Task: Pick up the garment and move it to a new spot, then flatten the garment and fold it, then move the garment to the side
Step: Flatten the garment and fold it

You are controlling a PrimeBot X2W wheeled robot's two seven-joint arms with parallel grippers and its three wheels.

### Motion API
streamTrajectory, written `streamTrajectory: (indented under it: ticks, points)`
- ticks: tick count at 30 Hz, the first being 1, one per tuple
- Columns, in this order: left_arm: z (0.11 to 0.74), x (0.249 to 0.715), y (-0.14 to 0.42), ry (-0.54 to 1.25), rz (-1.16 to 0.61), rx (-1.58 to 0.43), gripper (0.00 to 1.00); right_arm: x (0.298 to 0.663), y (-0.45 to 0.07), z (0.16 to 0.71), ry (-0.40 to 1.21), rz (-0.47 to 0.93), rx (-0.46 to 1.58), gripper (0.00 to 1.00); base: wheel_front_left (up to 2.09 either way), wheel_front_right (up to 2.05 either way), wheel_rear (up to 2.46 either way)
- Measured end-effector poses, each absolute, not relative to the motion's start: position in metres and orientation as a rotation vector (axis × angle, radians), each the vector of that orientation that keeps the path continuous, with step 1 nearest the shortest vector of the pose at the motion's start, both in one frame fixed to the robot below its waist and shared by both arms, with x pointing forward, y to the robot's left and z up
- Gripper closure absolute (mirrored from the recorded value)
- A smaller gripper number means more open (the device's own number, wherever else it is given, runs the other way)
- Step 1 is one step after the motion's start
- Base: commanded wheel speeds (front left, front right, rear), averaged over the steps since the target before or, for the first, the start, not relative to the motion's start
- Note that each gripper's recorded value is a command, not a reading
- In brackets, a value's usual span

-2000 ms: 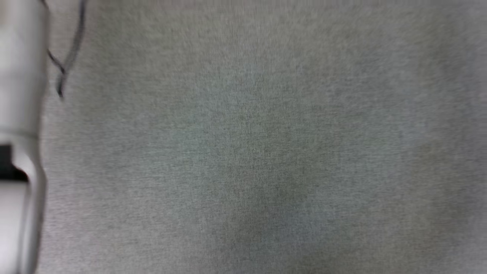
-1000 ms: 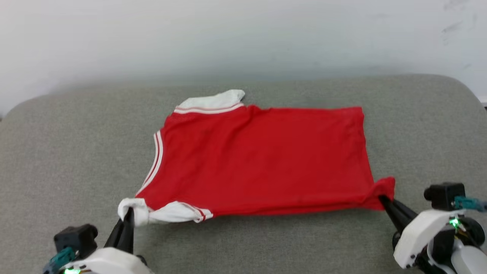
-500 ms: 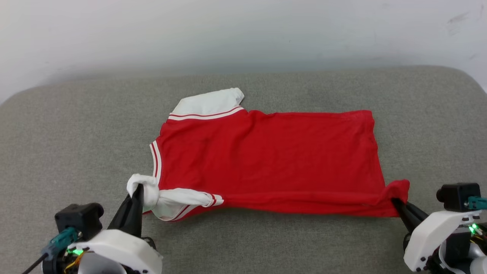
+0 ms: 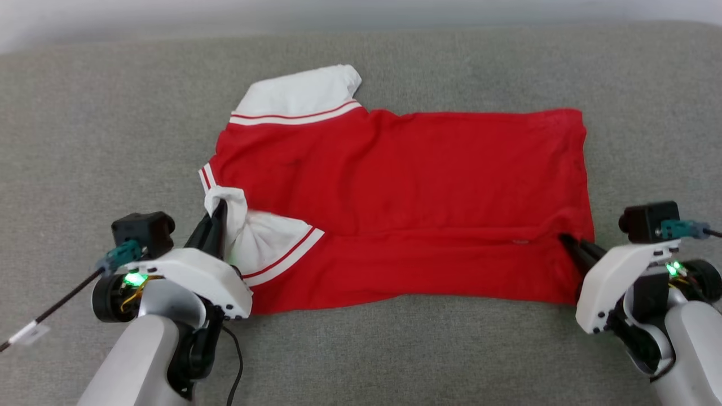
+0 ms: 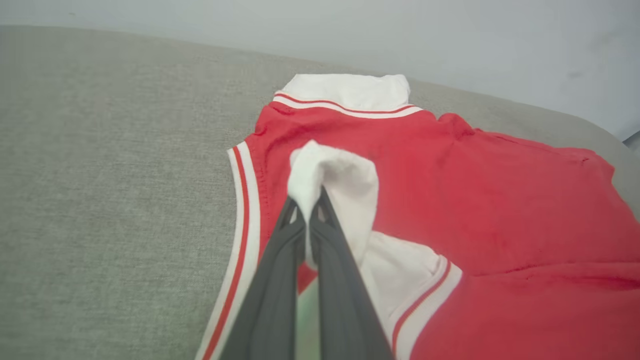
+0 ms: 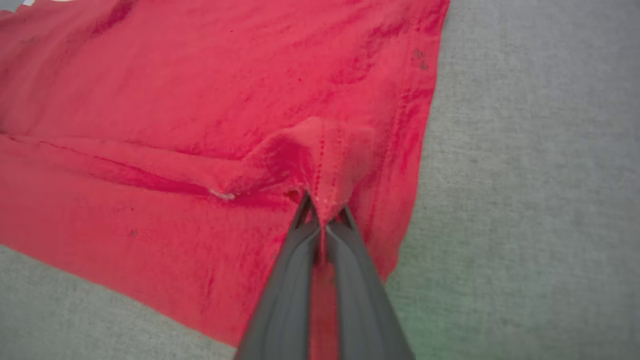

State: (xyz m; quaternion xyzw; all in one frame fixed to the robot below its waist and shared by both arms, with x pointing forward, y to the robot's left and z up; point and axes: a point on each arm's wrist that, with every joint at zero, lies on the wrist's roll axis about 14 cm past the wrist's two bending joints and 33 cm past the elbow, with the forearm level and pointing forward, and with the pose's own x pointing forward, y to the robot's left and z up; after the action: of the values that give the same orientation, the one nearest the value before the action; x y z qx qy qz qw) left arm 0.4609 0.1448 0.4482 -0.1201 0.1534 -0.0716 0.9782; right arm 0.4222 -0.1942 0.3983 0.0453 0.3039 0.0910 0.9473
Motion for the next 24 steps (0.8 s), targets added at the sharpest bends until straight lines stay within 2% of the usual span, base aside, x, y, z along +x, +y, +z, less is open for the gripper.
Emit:
streamTrajectory:
  ticks: [1,2,3,5,6,7,8,10,15,24]
  points:
    - [0.439,0.463,0.144,0.333,-0.144,-0.244,1.0,0.426,-0.193,0.395,0.625,0.189,0.09,0.94,0.0,0.0,0.0]
    - [0.43,0.465,0.143,0.356,-0.142,-0.248,1.0,0.428,-0.194,0.389,0.636,0.189,0.085,0.89,0.0,0.0,0.0]
    - [0.423,0.466,0.141,0.373,-0.144,-0.252,1.0,0.429,-0.195,0.384,0.644,0.187,0.081,0.77,0.0,0.0,0.0]
    - [0.409,0.467,0.138,0.41,-0.151,-0.257,1.0,0.431,-0.196,0.375,0.665,0.184,0.083,0.23,0.0,0.0,0.0]
    - [0.404,0.468,0.136,0.422,-0.151,-0.265,1.0,0.432,-0.197,0.372,0.668,0.183,0.081,0.0,0.0,0.0,0.0]
    - [0.4,0.467,0.135,0.436,-0.151,-0.274,0.72,0.434,-0.196,0.371,0.665,0.185,0.083,0.0,0.0,0.0,0.0]
    - [0.395,0.466,0.135,0.453,-0.148,-0.274,0.56,0.435,-0.195,0.37,0.663,0.186,0.085,0.0,0.0,0.0,0.0]
    - [0.391,0.464,0.139,0.459,-0.136,-0.272,0.0,0.435,-0.193,0.372,0.647,0.192,0.084,0.0,0.0,0.0,0.0]
    - [0.4,0.464,0.15,0.423,-0.1,-0.276,0.0,0.433,-0.191,0.391,0.527,0.198,0.092,0.0,0.0,0.0,0.0]
    - [0.437,0.452,0.168,0.377,-0.106,-0.225,0.0,0.431,-0.2,0.479,0.165,0.183,0.064,0.0,0.0,0.0,0.0]
